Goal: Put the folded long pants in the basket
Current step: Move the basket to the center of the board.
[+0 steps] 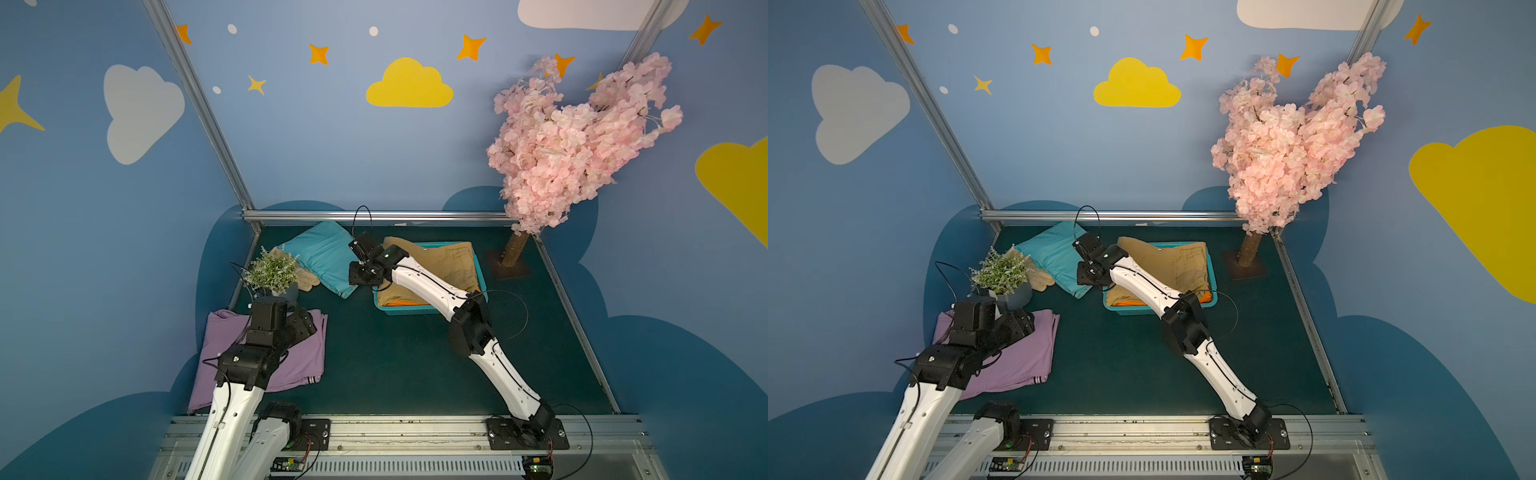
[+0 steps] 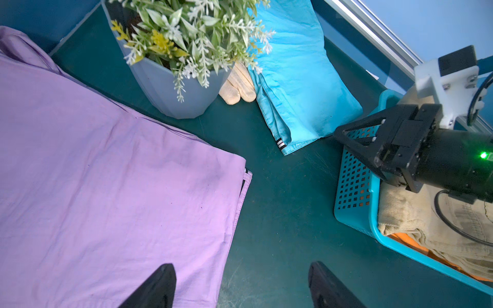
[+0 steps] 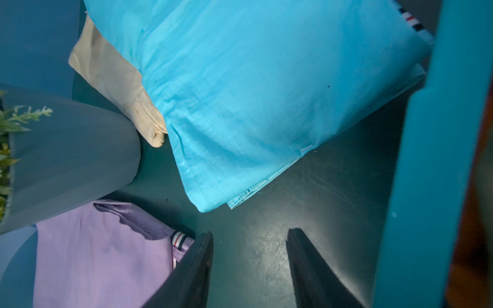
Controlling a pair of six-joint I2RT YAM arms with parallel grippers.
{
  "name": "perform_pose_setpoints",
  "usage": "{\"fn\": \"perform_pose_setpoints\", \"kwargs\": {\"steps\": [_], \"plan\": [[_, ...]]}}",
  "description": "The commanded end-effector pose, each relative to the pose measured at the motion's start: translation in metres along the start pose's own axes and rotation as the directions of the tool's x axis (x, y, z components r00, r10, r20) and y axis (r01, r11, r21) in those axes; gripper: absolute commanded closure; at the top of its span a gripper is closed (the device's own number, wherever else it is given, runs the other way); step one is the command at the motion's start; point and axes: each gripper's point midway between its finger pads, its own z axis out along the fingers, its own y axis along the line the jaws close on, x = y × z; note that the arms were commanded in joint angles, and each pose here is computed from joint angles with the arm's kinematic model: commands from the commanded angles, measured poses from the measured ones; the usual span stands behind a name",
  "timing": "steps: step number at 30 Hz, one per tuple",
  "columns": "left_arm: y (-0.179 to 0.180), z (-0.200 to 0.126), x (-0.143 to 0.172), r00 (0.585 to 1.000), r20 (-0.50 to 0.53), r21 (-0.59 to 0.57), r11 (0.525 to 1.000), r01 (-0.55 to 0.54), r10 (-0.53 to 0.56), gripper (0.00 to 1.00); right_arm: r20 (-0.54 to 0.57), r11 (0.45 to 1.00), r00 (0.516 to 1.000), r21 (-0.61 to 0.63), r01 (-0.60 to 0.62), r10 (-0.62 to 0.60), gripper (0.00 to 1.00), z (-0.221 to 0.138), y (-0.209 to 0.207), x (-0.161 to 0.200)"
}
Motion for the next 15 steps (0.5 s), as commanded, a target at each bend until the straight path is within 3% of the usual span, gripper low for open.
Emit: {"fn": "perform_pose_setpoints", "kwargs": {"steps": [1, 8, 15], "plan": [[-0.014, 0.009, 0.005, 0.999, -0.046, 0.06, 0.998, -0.018, 0.02, 0.18, -0.111, 0.976, 0.993, 0.213, 0.053, -0.03, 0.47, 0.02, -0.066, 0.024], [-0.044, 0.03, 0.015, 0.987, -0.163, 0.186, 0.982, 0.014, 0.017, 0.18, -0.176, 0.924, 0.984, 0.371, 0.093, -0.028, 0.47, 0.003, -0.134, 0.025], [-0.078, 0.054, 0.018, 0.963, -0.27, 0.284, 0.955, 0.08, -0.001, 0.2, -0.175, 0.937, 0.985, 0.341, 0.076, -0.016, 0.47, -0.036, -0.139, 0.01]]}}
